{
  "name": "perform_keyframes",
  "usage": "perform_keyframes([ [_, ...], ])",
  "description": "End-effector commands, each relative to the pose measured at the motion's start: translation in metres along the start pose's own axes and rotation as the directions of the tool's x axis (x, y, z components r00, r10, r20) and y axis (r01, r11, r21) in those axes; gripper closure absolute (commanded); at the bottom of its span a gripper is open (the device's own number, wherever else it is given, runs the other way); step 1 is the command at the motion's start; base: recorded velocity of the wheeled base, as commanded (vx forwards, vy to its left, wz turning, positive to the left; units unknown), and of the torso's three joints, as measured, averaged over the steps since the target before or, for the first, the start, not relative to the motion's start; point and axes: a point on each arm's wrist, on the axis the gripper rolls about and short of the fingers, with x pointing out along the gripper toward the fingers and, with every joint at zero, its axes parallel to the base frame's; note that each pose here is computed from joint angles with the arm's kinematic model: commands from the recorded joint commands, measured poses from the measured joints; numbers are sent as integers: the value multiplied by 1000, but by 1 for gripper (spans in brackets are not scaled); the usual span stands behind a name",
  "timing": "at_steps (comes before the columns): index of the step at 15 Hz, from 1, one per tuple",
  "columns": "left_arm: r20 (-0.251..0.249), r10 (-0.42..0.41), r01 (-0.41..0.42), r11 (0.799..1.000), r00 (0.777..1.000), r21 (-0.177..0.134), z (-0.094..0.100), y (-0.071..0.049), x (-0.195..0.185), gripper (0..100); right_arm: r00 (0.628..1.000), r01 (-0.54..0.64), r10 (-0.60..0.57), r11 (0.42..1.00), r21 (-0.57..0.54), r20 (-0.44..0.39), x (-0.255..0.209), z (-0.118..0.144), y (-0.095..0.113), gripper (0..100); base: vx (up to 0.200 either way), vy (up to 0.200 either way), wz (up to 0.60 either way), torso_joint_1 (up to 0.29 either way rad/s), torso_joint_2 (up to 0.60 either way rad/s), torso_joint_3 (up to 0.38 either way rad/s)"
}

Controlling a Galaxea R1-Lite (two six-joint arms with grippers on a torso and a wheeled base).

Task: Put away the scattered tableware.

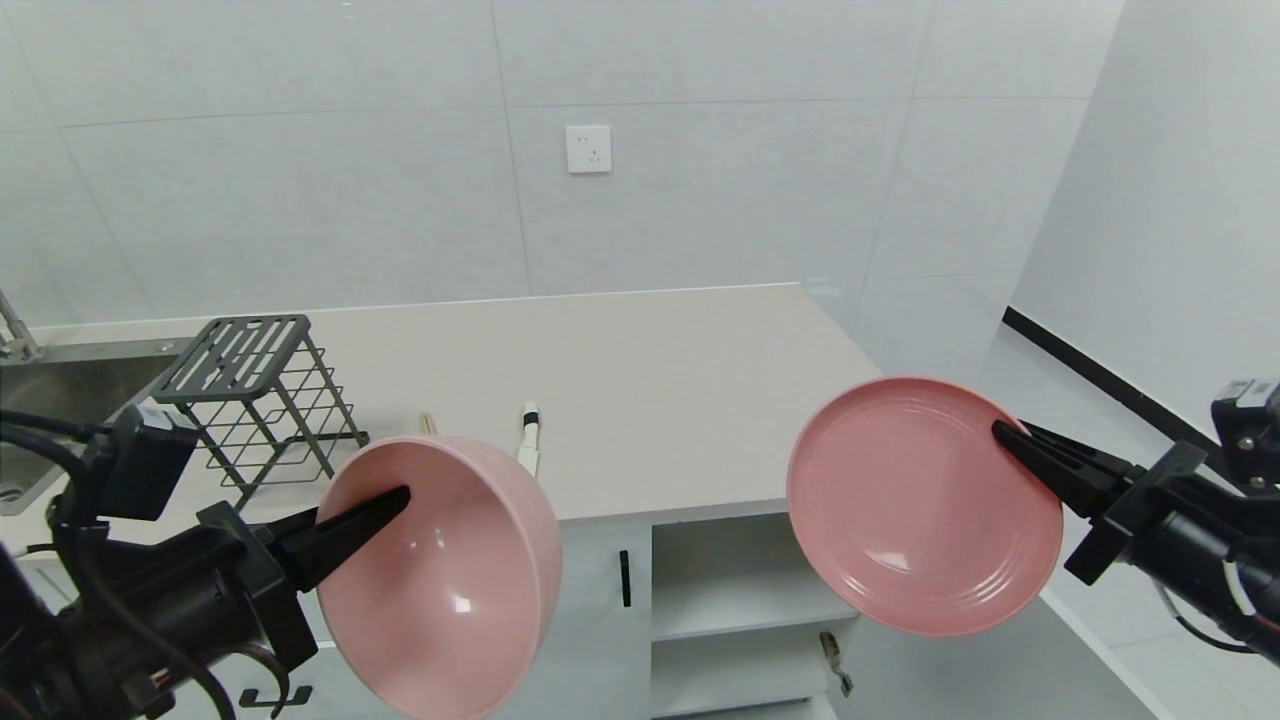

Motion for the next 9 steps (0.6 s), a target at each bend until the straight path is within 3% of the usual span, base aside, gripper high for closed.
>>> perform_keyframes([
  [1, -2, 1, -1, 1000, 1000, -1, 0, 0, 0, 100, 1000, -3, 3, 1000, 0, -1, 0, 0, 0, 100, 0, 0, 0, -183, 369, 178],
  [3, -3, -1, 1, 1000, 1000, 8, -1, 0, 0, 100, 1000, -1, 1, 1000, 0, -1, 0, 0, 0, 100, 0, 0, 0, -193, 386, 193],
  [6, -22, 4, -2, 998, 1000, 63, -5, 0, -1, 100, 1000, -1, 1, 1000, 0, -1, 0, 0, 0, 100, 0, 0, 0, -232, 458, 222],
  [9, -22, 4, -2, 998, 1000, 69, -5, 0, -1, 100, 1000, -3, 3, 1000, 1, -4, -1, -1, 1, 100, 0, 0, 0, -274, 549, 263],
])
